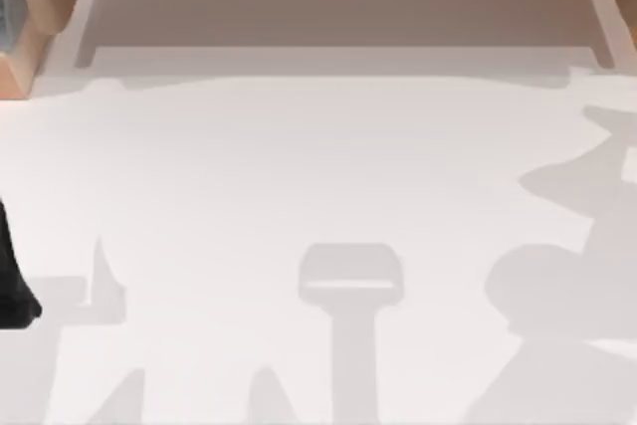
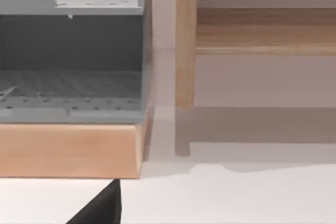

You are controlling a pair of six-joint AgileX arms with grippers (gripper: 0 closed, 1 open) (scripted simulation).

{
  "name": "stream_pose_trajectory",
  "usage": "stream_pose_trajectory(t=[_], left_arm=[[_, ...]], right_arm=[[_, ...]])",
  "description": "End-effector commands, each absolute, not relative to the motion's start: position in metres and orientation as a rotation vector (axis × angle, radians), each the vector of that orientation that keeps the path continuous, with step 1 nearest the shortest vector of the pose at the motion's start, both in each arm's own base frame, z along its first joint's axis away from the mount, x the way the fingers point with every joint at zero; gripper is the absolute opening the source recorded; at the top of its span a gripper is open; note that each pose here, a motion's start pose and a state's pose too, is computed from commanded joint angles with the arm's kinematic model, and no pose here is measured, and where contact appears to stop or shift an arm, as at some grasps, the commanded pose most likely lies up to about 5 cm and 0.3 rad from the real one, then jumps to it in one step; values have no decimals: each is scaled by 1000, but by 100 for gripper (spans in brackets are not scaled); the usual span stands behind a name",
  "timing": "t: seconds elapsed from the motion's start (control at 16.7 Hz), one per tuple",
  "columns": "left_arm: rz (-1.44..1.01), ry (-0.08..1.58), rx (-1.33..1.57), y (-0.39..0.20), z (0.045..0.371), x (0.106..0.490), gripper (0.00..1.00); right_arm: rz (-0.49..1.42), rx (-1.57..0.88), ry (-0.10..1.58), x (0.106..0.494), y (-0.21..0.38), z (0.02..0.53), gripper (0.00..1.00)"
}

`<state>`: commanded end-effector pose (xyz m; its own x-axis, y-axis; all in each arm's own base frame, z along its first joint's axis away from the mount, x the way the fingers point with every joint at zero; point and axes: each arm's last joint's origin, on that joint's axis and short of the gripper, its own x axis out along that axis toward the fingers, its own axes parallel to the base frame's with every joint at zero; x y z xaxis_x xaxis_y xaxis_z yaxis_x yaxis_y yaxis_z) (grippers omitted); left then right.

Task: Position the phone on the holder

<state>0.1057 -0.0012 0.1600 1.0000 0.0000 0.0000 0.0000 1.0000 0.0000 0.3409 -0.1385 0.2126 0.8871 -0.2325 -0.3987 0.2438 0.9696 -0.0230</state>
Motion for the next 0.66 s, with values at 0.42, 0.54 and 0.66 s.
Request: stream_pose_trajectory(t=[0.42, 0.54, 0.66], left_arm=[[0, 0, 0, -1, 160, 106, 100], [0, 0, 0, -1, 160, 106, 100], [0, 0, 0, -1, 160, 106, 100]], right_arm=[[-248, 28, 411, 341, -139, 213, 100], [-248, 28, 411, 341, -139, 213, 100], [-248, 28, 411, 341, -139, 213, 100]])
